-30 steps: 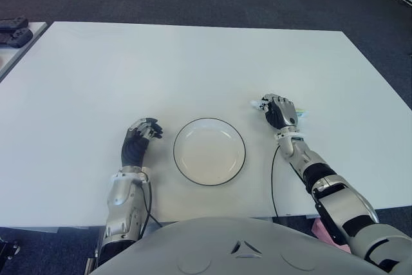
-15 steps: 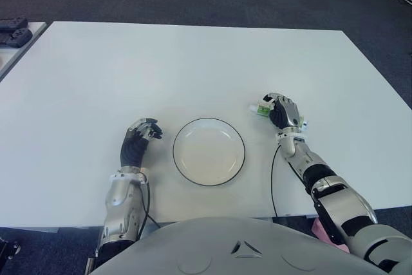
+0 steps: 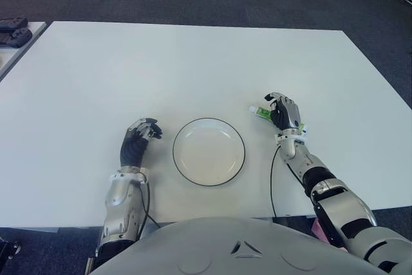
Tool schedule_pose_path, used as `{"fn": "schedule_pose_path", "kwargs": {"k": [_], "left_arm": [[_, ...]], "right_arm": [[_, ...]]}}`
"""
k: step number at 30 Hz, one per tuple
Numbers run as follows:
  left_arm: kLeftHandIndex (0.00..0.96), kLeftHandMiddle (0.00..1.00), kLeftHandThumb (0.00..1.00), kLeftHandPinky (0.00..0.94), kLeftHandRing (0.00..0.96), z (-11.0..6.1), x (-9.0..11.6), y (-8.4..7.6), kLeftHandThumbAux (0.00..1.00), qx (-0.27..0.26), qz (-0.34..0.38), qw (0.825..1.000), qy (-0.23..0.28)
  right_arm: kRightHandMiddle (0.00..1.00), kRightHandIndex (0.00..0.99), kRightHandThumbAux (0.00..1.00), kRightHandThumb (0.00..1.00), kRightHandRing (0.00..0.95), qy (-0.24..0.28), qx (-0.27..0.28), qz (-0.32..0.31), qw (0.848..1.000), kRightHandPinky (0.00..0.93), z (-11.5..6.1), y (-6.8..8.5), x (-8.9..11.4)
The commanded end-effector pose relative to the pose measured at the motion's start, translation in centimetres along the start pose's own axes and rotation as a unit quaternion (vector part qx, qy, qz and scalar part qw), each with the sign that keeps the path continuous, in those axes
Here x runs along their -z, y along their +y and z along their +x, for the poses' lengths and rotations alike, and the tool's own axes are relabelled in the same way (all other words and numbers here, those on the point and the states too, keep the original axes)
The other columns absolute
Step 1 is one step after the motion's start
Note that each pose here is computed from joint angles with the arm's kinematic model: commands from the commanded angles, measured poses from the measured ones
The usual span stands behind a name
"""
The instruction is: Put the toothpaste on the table into the plate.
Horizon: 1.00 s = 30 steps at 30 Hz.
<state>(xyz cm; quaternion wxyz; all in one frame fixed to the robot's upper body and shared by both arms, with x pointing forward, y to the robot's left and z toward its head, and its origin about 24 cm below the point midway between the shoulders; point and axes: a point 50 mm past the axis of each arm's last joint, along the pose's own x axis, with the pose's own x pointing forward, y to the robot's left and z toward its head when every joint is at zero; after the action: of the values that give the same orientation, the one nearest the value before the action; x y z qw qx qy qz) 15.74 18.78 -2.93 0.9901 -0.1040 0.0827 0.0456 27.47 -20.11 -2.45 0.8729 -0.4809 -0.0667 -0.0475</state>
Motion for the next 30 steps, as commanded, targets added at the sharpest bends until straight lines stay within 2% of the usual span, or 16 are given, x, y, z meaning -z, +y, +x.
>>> {"fn": "schedule_pose_path", "kwargs": {"k": [1,15,21,26,28,29,30], "left_arm": [[0.436,0.561,0.715,0.523,0.546,-0.7,1.6,0.3,0.717,-0.016,-0.007,0.999,0.051],[0.436,0.56,0.713,0.525,0.547,-0.4,1.5,0.3,0.717,-0.01,-0.004,0.999,0.051],[0.436,0.561,0.714,0.523,0.546,-0.4,1.6,0.2,0.717,-0.018,-0.009,0.998,0.053],[0.436,0.555,0.714,0.522,0.544,-0.4,1.4,0.1,0.717,-0.021,-0.009,0.998,0.051],[0.436,0.556,0.713,0.521,0.544,-0.4,1.4,0.1,0.718,-0.02,-0.007,0.999,0.049],[0.436,0.557,0.713,0.519,0.542,-0.4,1.4,0.1,0.717,-0.02,-0.005,0.999,0.048],[0.436,0.557,0.713,0.518,0.541,-0.4,1.4,0.1,0.718,-0.02,-0.004,0.999,0.048]], "right_arm": [[0.411,0.366,0.676,1.0,0.468,0.007,-0.01,0.02,1.0,0.501,-2.1,1.7,-0.4],[0.395,0.367,0.677,1.0,0.474,-0.038,0.077,0.086,0.993,0.522,-1.7,0.5,-3.1],[0.393,0.367,0.677,1.0,0.474,-0.055,0.095,0.107,0.988,0.518,-1.8,0.1,-4.1],[0.387,0.378,0.676,1.0,0.475,-0.079,0.085,0.103,0.988,0.527,-1.9,-0.6,-5.0],[0.387,0.376,0.676,1.0,0.472,-0.087,0.061,0.092,0.99,0.526,-2.1,-1.2,-5.4],[0.375,0.362,0.559,0.961,0.445,-0.088,0.038,0.083,0.992,0.503,-2.2,-2.0,-5.7],[0.342,0.327,0.526,0.906,0.405,-0.087,0.021,0.077,0.993,0.469,-2.4,-2.5,-5.9]]}}
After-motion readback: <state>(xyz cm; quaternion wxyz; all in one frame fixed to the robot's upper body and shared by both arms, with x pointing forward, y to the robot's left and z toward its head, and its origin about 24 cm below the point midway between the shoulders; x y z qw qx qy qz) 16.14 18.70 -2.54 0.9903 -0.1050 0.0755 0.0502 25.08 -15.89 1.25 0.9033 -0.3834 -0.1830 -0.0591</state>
